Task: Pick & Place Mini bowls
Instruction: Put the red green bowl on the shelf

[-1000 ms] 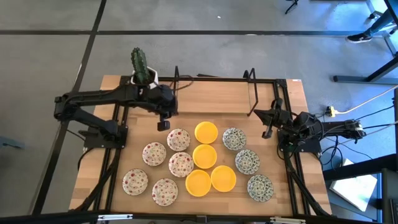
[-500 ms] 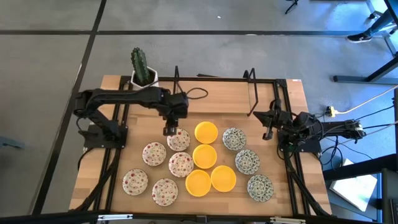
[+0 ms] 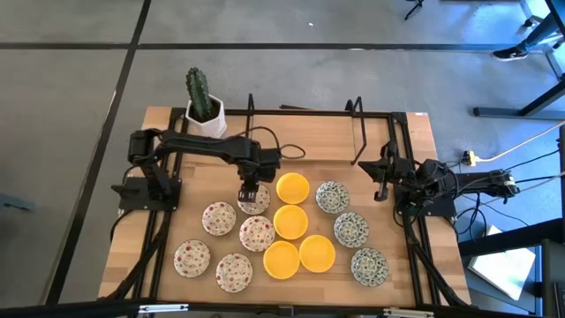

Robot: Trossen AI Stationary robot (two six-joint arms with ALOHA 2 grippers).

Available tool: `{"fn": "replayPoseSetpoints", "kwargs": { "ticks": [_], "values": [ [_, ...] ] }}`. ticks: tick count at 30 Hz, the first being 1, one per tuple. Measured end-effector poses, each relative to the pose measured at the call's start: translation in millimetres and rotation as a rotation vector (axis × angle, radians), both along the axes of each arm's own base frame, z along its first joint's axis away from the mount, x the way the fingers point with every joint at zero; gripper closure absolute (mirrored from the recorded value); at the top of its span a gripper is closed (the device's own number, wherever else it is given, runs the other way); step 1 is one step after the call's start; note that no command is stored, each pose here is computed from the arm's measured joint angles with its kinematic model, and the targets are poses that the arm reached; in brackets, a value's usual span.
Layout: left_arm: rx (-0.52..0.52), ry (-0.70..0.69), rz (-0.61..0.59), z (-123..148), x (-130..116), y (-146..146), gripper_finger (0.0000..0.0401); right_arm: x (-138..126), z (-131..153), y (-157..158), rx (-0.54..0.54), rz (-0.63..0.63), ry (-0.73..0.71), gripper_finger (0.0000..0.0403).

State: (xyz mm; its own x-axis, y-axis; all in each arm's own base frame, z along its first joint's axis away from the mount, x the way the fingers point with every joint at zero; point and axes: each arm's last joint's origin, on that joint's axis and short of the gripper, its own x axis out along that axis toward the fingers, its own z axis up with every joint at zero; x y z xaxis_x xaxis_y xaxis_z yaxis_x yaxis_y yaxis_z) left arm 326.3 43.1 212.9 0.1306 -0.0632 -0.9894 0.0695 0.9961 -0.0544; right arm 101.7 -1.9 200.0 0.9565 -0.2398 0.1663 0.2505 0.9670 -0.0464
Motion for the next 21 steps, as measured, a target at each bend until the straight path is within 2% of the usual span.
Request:
{"fn": "replayPoseSetpoints", "kwargs": {
  "ticks": [11, 21],
  "values": [
    [-0.008, 0.066, 0.016, -24, 7, 12, 0.0239, 0, -1, 1, 0.013, 0.051, 0.005, 0.0397],
    [-0.008, -0.007, 0.004, -31, 10, 17, 0.0242, 1, -4, 2, 0.035, 0.059, 0.034, 0.0397]
  ]
}}
